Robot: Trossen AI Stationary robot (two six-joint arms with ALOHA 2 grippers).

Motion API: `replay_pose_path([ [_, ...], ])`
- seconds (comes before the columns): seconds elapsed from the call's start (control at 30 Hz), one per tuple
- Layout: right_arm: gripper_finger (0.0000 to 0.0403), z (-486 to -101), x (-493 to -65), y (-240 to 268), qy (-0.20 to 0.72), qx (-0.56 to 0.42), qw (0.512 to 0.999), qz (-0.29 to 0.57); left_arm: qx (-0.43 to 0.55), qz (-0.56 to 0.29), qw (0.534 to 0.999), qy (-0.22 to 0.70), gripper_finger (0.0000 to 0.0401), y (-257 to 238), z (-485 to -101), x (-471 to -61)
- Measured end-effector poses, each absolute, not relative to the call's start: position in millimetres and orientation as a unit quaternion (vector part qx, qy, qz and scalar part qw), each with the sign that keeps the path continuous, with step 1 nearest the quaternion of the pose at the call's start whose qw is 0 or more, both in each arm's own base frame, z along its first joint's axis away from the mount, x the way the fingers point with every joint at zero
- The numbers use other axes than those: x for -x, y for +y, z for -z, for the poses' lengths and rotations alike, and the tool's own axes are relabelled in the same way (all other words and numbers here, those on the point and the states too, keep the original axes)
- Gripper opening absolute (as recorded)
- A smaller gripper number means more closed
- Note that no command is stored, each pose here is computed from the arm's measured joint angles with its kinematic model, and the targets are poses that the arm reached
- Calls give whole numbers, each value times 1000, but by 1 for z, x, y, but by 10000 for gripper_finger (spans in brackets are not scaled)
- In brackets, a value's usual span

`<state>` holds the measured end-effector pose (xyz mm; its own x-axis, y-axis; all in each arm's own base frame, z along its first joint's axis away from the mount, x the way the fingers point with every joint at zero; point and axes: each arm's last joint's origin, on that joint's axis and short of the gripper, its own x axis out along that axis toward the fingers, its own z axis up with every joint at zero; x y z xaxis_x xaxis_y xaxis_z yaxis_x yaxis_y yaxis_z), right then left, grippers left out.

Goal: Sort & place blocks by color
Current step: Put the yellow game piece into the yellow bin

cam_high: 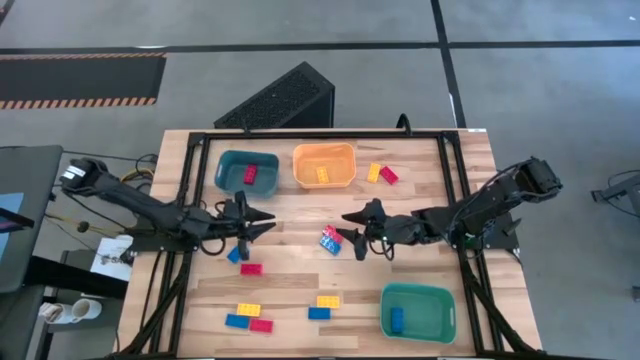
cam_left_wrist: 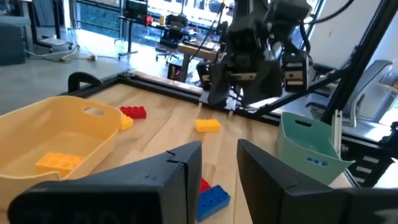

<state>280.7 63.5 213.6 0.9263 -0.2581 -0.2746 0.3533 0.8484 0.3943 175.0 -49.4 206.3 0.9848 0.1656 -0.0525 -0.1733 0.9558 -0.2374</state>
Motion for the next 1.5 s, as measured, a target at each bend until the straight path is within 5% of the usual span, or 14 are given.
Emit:
replay_pose_path([
  [0.5, 178, -213, -284, 53, 129, -211, 962, 114, 84, -34, 996, -22, 87, -54, -213, -180],
  [0.77, 211, -203, -285, 36, 235, -238, 938, 88, 95, -37, 995, -24, 87, -54, -213, -180],
  [1.03, 240, -239, -283, 19, 375, -145, 897, 182, 103, -37, 994, -18, 87, -54, -211, -180],
  [1.5, 240, -246, -279, -42, 397, -100, 888, 212, 80, -39, 996, -11, 86, -54, -210, -180],
])
